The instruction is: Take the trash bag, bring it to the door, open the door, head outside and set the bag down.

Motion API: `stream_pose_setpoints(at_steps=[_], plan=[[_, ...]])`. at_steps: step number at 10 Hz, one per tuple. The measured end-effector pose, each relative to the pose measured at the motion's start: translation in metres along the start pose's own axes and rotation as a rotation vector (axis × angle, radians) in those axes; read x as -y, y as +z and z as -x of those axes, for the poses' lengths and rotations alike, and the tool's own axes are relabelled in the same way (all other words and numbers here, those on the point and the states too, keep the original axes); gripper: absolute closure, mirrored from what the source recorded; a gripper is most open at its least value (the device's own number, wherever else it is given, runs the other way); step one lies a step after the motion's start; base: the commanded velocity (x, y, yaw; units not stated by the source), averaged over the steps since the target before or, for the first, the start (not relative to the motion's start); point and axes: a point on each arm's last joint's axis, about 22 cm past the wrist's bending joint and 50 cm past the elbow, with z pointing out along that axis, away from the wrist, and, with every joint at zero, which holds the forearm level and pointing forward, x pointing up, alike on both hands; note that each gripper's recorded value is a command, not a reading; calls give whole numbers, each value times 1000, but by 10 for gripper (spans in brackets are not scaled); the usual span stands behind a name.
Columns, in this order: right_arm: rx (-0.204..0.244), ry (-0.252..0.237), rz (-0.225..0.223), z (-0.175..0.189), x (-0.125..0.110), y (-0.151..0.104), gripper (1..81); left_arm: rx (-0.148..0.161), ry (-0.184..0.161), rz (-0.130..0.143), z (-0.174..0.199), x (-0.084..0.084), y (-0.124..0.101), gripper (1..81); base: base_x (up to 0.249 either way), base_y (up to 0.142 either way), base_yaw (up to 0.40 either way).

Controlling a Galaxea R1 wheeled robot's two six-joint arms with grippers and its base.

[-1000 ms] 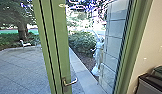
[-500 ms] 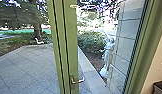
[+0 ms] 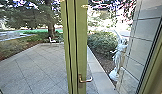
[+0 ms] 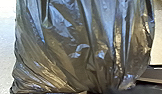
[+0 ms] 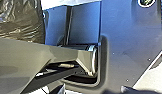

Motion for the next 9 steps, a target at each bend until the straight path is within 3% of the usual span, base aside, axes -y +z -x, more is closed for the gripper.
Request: stream_pose_setpoints(at_steps=[9], plan=[[0, 1, 0, 0, 0, 0, 10, 0, 0, -2, 0, -2, 1, 811, 0, 0, 305]])
